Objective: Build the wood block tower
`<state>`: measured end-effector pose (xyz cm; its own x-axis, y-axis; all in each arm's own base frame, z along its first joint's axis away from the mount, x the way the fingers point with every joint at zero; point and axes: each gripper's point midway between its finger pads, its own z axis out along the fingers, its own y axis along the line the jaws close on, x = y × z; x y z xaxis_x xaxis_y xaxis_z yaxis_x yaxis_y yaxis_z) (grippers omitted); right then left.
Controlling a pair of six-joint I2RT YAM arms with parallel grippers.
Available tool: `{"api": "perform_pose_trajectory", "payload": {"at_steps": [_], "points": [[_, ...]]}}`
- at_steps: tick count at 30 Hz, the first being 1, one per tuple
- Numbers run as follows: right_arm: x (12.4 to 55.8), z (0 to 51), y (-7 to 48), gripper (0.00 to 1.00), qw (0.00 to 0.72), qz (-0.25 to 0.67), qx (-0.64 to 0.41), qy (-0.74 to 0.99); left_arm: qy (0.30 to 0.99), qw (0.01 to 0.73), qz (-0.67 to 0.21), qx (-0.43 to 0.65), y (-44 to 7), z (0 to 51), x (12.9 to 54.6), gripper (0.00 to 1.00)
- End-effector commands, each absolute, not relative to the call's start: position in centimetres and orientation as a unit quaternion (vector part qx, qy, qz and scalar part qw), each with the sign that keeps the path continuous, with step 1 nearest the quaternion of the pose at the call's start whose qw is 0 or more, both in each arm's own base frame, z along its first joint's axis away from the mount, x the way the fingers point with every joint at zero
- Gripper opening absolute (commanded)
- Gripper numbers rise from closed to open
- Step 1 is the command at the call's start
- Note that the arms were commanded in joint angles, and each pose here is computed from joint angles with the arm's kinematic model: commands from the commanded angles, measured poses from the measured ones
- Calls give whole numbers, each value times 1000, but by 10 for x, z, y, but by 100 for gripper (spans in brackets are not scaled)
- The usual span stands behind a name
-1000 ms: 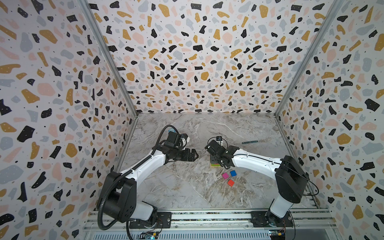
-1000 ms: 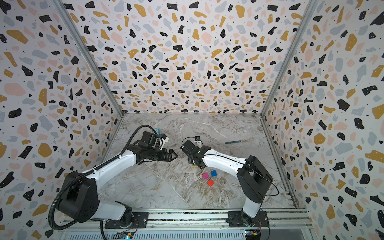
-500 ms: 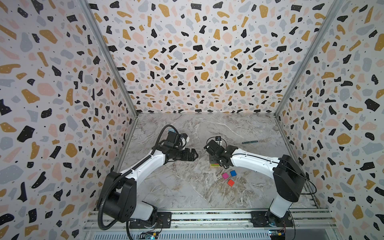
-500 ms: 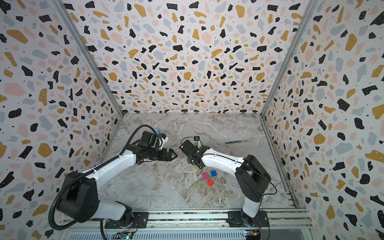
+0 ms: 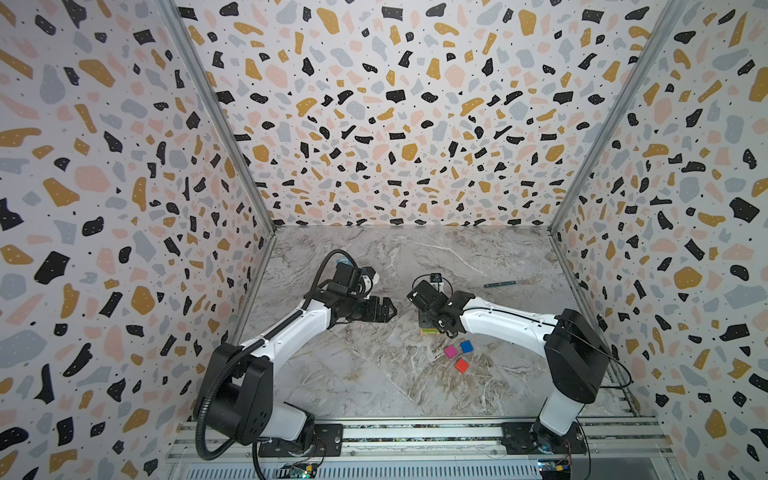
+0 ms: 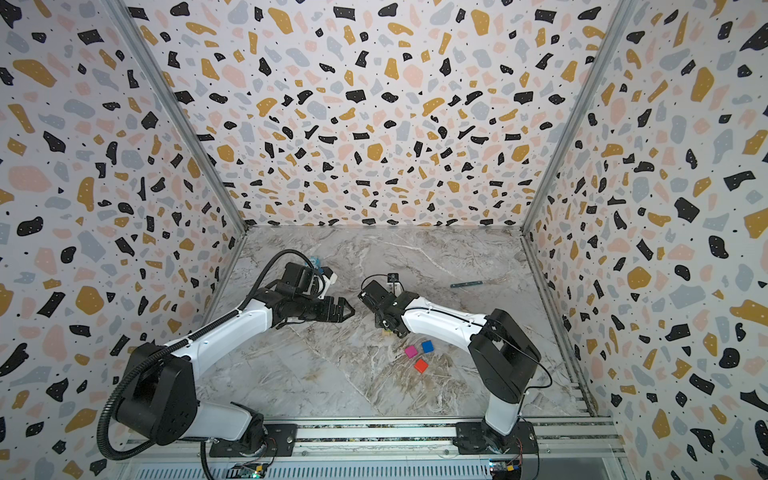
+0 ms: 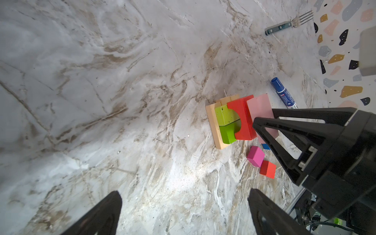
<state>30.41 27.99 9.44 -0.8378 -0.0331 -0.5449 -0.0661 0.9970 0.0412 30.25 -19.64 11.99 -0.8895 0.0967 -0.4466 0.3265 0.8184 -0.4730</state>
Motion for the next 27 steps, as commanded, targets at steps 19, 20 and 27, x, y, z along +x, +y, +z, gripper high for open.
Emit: {"api": "perform_pose_trajectory", "payload": {"at_steps": [19,20,27], "points": [[310,103,285,34,293,26,-27,956,925,216,-287,123,-197,123,302,98],[310,102,285,34,292,25,-27,956,925,217,-287,123,-197,124,302,98],[309,102,283,34,294,22,-25,955,925,217,-287,123,-197,123,302,98]]}}
